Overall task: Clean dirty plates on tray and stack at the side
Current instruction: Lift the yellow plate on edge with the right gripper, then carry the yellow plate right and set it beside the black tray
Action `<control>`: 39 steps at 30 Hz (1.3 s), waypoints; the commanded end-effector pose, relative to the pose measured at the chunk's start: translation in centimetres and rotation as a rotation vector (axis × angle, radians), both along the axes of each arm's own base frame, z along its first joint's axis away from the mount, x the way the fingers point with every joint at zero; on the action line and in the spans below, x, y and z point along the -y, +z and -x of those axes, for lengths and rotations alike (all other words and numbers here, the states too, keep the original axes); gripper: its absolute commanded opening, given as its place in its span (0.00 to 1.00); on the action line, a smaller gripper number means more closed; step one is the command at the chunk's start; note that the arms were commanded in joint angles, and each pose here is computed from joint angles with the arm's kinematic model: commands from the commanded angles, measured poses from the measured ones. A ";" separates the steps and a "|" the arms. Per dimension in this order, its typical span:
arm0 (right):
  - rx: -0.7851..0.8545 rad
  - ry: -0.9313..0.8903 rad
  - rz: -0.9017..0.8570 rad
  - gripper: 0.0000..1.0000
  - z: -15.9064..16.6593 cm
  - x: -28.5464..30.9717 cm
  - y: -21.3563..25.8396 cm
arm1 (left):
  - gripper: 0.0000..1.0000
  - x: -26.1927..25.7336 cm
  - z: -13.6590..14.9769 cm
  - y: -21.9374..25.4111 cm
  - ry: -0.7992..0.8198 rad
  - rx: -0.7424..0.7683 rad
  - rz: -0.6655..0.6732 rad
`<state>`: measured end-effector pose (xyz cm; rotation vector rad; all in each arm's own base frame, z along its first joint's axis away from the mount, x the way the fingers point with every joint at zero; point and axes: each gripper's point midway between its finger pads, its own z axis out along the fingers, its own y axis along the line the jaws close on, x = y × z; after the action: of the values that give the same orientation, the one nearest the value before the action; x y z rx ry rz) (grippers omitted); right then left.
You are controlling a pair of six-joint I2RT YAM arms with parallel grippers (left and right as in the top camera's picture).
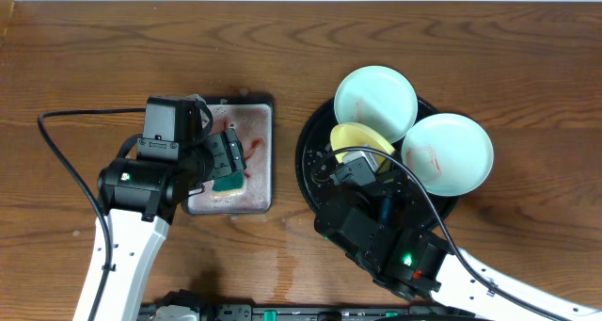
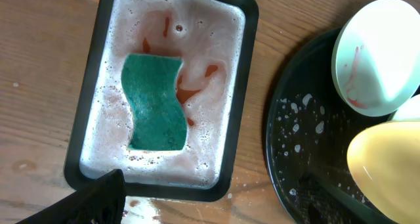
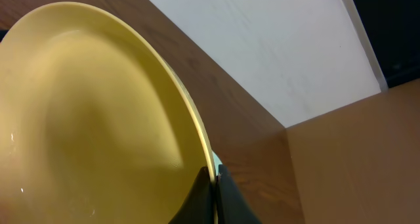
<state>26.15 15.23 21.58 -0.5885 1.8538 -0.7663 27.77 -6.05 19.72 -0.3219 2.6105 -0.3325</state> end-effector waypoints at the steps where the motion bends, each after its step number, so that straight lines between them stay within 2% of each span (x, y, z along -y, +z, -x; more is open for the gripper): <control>1: 0.039 -0.005 -0.003 0.01 0.2 0.0 1.2 | 0.83 -0.1 0.1 -0.1 -0.005 -0.005 -0.004; 15: 0.044 -0.037 -0.029 0.01 -0.1 0.7 1.2 | 0.84 -0.1 0.1 -0.1 -0.005 -0.004 -0.004; 18: 0.018 -0.116 -0.175 0.01 -1.3 2.1 0.0 | 0.83 -0.1 0.1 -0.1 -0.005 -0.005 -0.004; 24: -0.338 -0.216 -0.584 0.01 -4.0 5.5 -6.2 | 0.84 -0.1 0.1 -0.1 -0.005 -0.004 -0.004; 28: -0.482 -0.202 -0.902 0.01 -4.5 7.2 -6.6 | 0.83 -0.1 0.1 -0.1 -0.005 -0.004 -0.004; 32: -0.432 -0.240 -1.132 0.01 -5.2 11.5 -4.7 | 0.84 -0.1 0.1 -0.1 -0.005 -0.005 -0.004; 39: -0.176 -0.578 -1.213 0.01 -5.1 24.4 -4.5 | 0.84 -0.1 0.1 -0.1 -0.005 -0.005 -0.004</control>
<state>31.23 -6.98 16.54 0.5871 2.3029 0.1187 27.75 -6.05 19.73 -0.3219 2.6105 -0.3325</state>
